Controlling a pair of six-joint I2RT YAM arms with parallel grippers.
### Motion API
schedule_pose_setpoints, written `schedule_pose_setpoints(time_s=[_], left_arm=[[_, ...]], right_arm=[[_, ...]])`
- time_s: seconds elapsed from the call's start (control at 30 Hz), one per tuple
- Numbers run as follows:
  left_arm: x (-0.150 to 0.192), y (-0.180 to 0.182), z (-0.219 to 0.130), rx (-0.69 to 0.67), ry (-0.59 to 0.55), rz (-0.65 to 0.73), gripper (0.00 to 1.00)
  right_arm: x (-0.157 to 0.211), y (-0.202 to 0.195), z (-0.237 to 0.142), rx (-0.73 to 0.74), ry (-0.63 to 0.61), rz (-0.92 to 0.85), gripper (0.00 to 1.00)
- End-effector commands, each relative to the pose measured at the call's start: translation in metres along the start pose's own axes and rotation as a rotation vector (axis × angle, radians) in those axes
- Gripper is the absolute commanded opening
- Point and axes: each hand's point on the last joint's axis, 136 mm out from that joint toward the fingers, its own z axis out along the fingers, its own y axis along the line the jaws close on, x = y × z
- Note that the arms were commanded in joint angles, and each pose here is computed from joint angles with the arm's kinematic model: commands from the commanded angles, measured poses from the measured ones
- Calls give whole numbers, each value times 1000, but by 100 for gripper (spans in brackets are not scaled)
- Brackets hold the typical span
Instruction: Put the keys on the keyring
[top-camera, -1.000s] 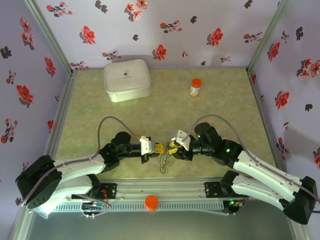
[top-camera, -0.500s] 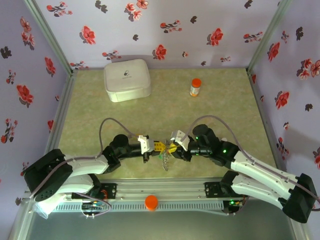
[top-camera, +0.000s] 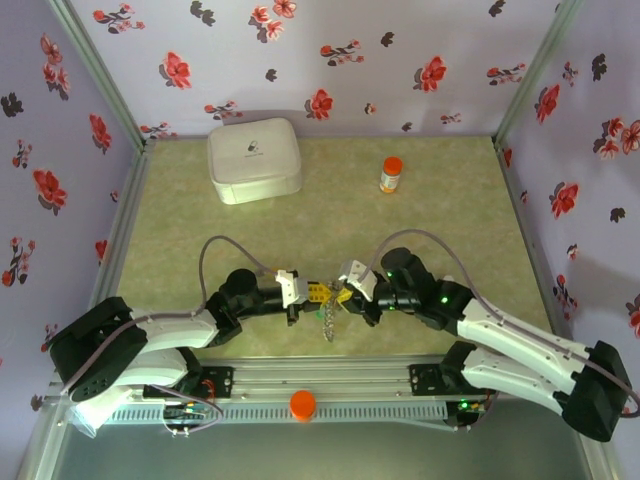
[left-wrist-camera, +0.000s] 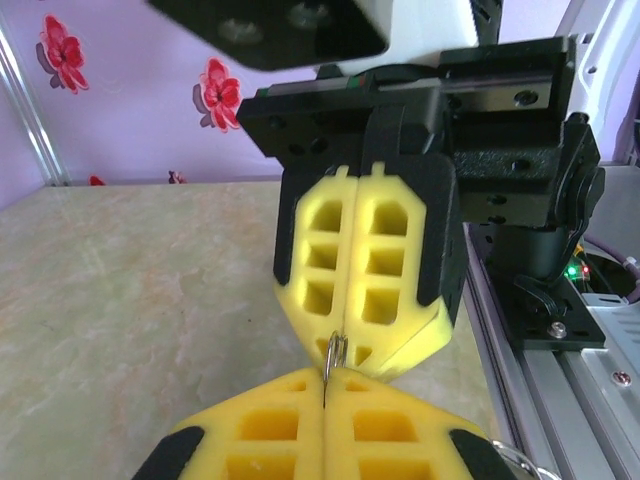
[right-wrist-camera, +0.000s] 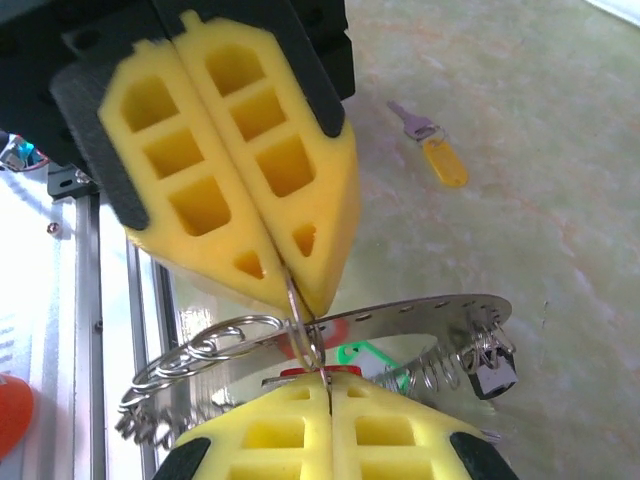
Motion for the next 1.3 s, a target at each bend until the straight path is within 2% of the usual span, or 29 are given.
schedule_pose_setpoints(time_s=[0.0,0.1,0.17,0.23,0.37,0.5,0.73,1.1,1.27], left_arm=[[-45,-2,7,24,-132,73,0],[-48,-2,7,19,-140,91,0],[-46,-2,6,14,-134,96,0],[-43,-2,5,11,-125,96,0],[-38,-3,6,14,-115,84,0],[-35,-2,7,10,-109,85,0],[-27,0,6,-6,-130,36,0],[-31,-2,6,5,-153,17,0],[-33,-3,6,11,-158,16,0]], right_arm=[[-13,-2,4,-6,-30,-18,0],[-11,-1,3,-11,-26,-16,1],[-11,-2,-3,16,-35,-23,9],[-14,-4,-11,46,-67,-34,22],[-19,-1,-19,56,-119,-45,33],[-24,-5,-23,85,-145,-23,35],[-32,-14,-33,160,-315,32,38],[-30,-11,-26,121,-313,49,40],[-31,-4,-22,76,-304,41,34]])
